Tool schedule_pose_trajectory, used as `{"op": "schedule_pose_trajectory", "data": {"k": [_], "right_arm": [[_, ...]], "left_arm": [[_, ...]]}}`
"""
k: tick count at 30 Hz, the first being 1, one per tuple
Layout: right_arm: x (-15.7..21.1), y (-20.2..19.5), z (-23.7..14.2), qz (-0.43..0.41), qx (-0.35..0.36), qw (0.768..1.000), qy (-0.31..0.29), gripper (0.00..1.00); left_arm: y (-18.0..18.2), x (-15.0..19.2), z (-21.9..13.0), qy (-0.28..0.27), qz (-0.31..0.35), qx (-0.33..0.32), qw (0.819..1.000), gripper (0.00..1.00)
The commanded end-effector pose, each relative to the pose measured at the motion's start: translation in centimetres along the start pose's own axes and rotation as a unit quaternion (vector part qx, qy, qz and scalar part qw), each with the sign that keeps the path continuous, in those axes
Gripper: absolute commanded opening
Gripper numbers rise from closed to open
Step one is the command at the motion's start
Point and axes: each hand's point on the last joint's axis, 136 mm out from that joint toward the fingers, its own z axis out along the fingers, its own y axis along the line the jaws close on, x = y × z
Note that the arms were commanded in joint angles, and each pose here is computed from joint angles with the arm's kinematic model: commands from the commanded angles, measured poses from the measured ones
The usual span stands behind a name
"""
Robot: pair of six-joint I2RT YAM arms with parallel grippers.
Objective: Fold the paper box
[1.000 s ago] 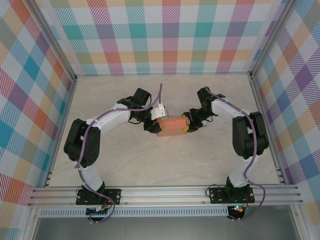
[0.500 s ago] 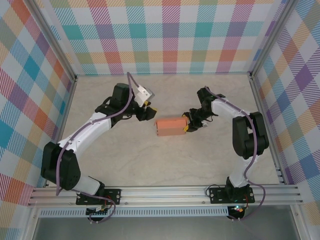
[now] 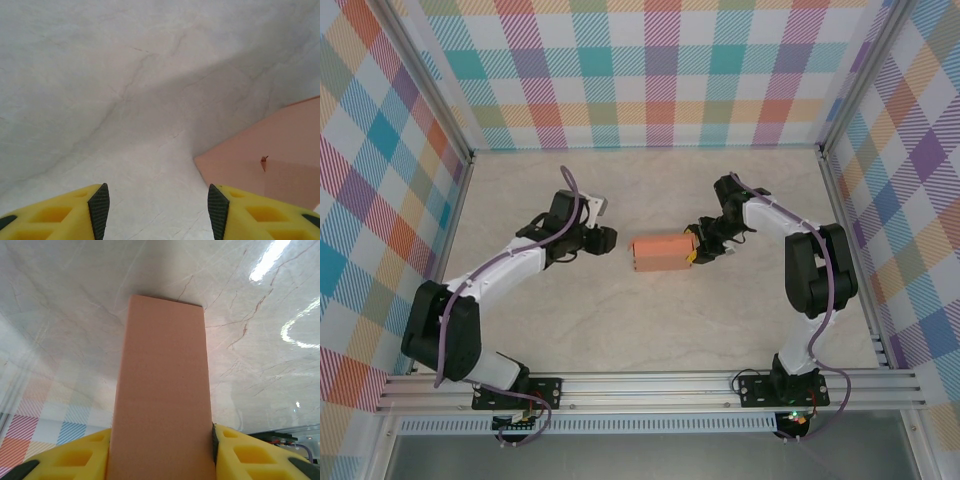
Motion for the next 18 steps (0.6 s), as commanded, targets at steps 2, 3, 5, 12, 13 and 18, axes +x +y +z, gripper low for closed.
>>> {"op": "schedule_pose_trajectory", "data": {"k": [2,3,5,12,13,18], "right_arm": [[-0.6,-0.4,0.1,0.031,0.009,0.999,-0.024,0.43],[-0.6,-0.5,0.1,0.032,0.01,0.999,-0.024,0.43],[-0.6,-0.4,0.1,0.031,0.008,0.999,-0.023,0.43],[-0.6,-0.5,0.1,0.03,0.008,0.999,-0.023,0.43],[-0.6,-0.4,0.1,0.029,0.008,0.999,-0.023,0.43],[-0.5,-0.4,0.2,0.027,0.009,0.999,-0.02,0.43]], "left_arm": [[-2.2,-0.1,1.1,0.008,0.007,0.041,0.999,0.56],[-2.3,0.1,1.3,0.012,0.009,0.041,0.999,0.56],[-2.5,0.2,1.3,0.007,0.008,0.047,0.999,0.57],[-4.7,-0.8,0.4,-0.015,0.001,0.102,0.995,0.57],[-4.9,-0.9,0.3,-0.018,0.0,0.106,0.994,0.57],[-5.4,-0.6,0.3,-0.013,0.002,0.12,0.993,0.57]]}}
